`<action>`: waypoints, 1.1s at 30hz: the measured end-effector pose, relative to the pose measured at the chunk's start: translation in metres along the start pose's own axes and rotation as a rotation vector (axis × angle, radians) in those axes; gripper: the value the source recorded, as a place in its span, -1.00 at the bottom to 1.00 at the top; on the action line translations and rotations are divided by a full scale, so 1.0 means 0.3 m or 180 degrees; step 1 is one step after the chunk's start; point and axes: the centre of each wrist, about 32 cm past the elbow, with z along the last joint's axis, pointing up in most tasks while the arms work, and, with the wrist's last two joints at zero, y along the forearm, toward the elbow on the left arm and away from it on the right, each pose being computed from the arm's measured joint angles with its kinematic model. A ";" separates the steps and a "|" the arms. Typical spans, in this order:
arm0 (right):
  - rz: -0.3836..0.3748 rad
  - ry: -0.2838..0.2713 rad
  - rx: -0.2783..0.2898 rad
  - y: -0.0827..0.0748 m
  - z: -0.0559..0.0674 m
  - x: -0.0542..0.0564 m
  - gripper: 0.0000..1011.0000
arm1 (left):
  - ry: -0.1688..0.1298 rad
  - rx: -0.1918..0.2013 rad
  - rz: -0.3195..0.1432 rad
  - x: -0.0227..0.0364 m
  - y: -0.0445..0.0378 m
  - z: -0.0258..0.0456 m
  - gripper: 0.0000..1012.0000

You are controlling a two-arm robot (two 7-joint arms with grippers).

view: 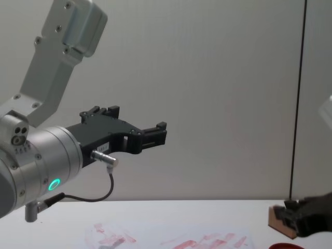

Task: Use the one hand to pick up the stamp and affix it onto the A4 paper.

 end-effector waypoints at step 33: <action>-0.0052 -0.0040 -0.0297 0.009 -0.069 0.002 0.42 | 0.0000 0.0000 0.0000 0.000 0.000 0.000 0.98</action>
